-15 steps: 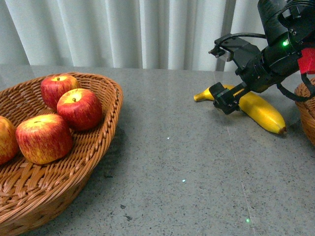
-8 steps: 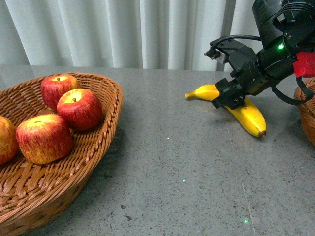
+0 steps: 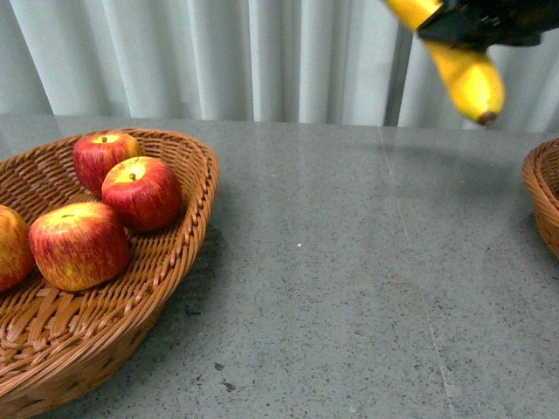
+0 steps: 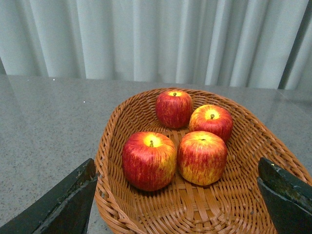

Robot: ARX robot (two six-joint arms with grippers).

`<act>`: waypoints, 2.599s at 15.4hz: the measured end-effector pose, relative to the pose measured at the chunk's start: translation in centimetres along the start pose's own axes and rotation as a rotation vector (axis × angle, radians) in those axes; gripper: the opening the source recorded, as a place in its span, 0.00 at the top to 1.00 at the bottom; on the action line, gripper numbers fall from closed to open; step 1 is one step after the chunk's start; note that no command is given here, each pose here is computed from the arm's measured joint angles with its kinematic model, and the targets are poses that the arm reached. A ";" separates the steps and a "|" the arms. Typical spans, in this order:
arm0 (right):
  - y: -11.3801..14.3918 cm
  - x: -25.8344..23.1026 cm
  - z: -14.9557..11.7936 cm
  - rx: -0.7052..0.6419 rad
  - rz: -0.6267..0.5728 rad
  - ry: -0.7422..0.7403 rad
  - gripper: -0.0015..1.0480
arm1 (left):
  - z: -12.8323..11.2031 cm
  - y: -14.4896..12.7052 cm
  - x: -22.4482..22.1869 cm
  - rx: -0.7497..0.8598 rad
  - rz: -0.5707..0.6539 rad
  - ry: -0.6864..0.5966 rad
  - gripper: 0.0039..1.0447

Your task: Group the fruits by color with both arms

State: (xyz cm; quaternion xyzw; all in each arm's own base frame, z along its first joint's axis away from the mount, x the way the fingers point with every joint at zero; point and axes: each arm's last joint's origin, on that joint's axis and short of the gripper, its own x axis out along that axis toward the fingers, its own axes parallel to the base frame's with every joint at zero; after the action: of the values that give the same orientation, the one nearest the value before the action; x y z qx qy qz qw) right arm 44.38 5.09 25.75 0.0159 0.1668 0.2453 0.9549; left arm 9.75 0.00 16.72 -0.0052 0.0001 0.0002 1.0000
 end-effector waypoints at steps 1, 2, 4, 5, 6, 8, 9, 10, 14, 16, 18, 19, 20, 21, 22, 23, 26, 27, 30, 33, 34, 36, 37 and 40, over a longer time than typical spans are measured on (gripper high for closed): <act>-0.5 -0.6 0.1 0.015 -0.007 -0.014 0.66 | 0.0 0.0 0.0 0.000 0.000 0.000 0.06; -1.8 -2.8 0.2 0.049 -0.021 -0.043 0.66 | 0.0 0.0 0.0 0.000 0.000 0.000 0.06; -4.8 -7.9 -0.8 0.097 -0.100 -0.036 0.67 | 0.0 0.0 0.0 0.000 0.000 0.000 0.06; -5.7 -9.7 -1.1 0.091 -0.126 -0.025 0.67 | 0.0 0.0 0.0 0.000 0.000 0.000 0.06; -6.5 -11.4 -1.3 0.078 -0.157 -0.010 0.67 | 0.0 0.0 0.0 0.000 0.000 0.000 0.06; -7.5 -15.0 -2.6 0.017 -0.227 0.041 0.67 | 0.0 0.0 0.0 0.000 0.000 0.000 0.06; -7.7 -16.5 -3.7 -0.021 -0.261 0.072 0.67 | 0.0 0.0 0.0 0.000 0.000 0.000 0.06; -7.8 -17.4 -4.7 -0.042 -0.279 0.103 0.67 | 0.0 0.0 0.0 0.000 0.000 0.000 0.06; -8.2 -19.0 -7.4 -0.092 -0.311 0.185 0.49 | 0.0 0.0 0.0 0.000 0.000 0.000 0.06; -7.7 -19.4 -6.8 -0.117 -0.305 0.167 0.28 | 0.0 0.0 0.0 0.000 0.000 0.000 0.06; -6.8 -20.4 -5.4 -0.141 -0.278 0.108 0.06 | 0.0 0.0 0.0 0.000 0.000 0.000 0.06; -6.4 -20.8 -4.6 -0.149 -0.276 0.065 0.06 | 0.0 0.0 0.0 0.000 0.000 0.000 0.06; -5.8 -21.4 -3.7 -0.144 -0.258 0.013 0.07 | 0.0 0.0 0.0 0.000 0.000 0.000 0.06; -5.4 -21.8 -2.9 -0.147 -0.243 -0.043 0.06 | 0.0 0.0 0.0 0.000 0.000 0.000 0.06; -4.6 -22.6 -1.9 -0.144 -0.224 -0.112 0.06 | 0.0 0.0 0.0 0.000 0.000 0.000 0.06; -3.5 -23.5 -1.4 -0.140 -0.201 -0.182 0.06 | 0.0 0.0 0.0 0.000 0.000 0.000 0.06; -0.5 -26.4 -2.0 -0.089 -0.158 -0.317 0.06 | 0.0 0.0 0.0 0.000 0.000 0.000 0.06; 0.8 -27.1 -2.7 -0.060 -0.240 -0.320 0.13 | 0.0 0.0 0.0 0.000 0.000 0.000 0.06; 5.7 -29.1 -9.3 -0.024 -0.482 -0.332 0.49 | 0.0 0.0 0.0 0.000 0.000 0.000 0.06; 7.6 -28.7 -13.9 -0.023 -0.493 -0.333 0.84 | 0.0 0.0 0.0 0.000 0.000 0.000 0.06; 7.9 -28.5 -14.5 -0.025 -0.490 -0.335 0.95 | 0.0 0.0 0.0 0.000 0.000 0.000 0.06; 8.5 -28.3 -15.5 -0.032 -0.494 -0.343 0.98 | 0.0 0.0 0.0 0.000 0.000 0.000 0.06; 8.8 -28.1 -16.1 -0.031 -0.496 -0.342 0.98 | 0.0 0.0 0.0 0.000 0.000 0.000 0.06; 10.1 -27.5 -17.3 -0.034 -0.481 -0.343 0.98 | 0.0 0.0 0.0 0.000 0.000 0.000 0.06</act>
State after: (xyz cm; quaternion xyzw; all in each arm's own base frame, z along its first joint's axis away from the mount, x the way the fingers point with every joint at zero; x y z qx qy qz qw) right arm 11.39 0.04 19.11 0.0012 -0.0020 0.0086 1.0000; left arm 9.75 0.00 16.72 -0.0052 0.0001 0.0002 1.0000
